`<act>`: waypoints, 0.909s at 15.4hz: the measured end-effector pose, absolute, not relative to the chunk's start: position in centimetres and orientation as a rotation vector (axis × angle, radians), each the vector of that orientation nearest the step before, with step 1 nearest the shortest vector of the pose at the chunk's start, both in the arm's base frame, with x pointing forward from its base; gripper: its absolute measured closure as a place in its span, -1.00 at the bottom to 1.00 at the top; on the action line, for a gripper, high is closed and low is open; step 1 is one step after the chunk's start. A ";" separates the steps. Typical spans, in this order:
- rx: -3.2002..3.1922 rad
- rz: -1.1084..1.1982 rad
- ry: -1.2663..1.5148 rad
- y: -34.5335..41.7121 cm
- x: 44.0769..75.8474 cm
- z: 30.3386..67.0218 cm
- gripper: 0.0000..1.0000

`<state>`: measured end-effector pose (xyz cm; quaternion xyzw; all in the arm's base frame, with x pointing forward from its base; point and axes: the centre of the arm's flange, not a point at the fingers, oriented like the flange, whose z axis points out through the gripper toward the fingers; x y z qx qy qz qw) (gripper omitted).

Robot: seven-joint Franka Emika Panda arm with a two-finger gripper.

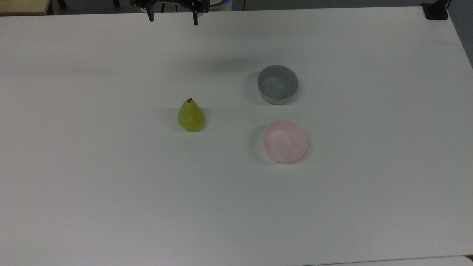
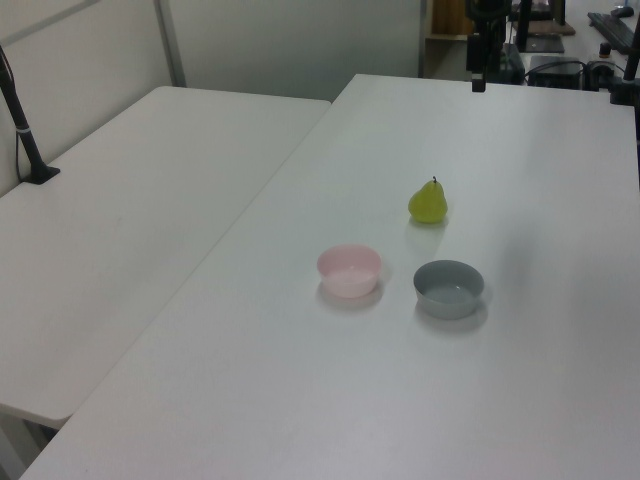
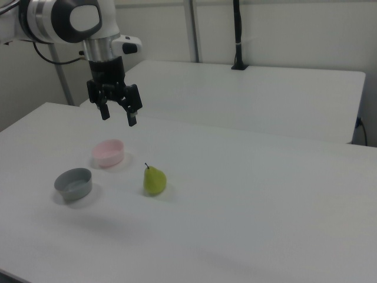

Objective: Place the pear in the bowl
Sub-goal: 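Move the open gripper toward the yellow-green pear, then lower the gripper over the pear and close on it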

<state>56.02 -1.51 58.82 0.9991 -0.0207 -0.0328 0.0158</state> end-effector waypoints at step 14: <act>3.101 0.103 -0.036 -0.6 60.8 55.3 -1.00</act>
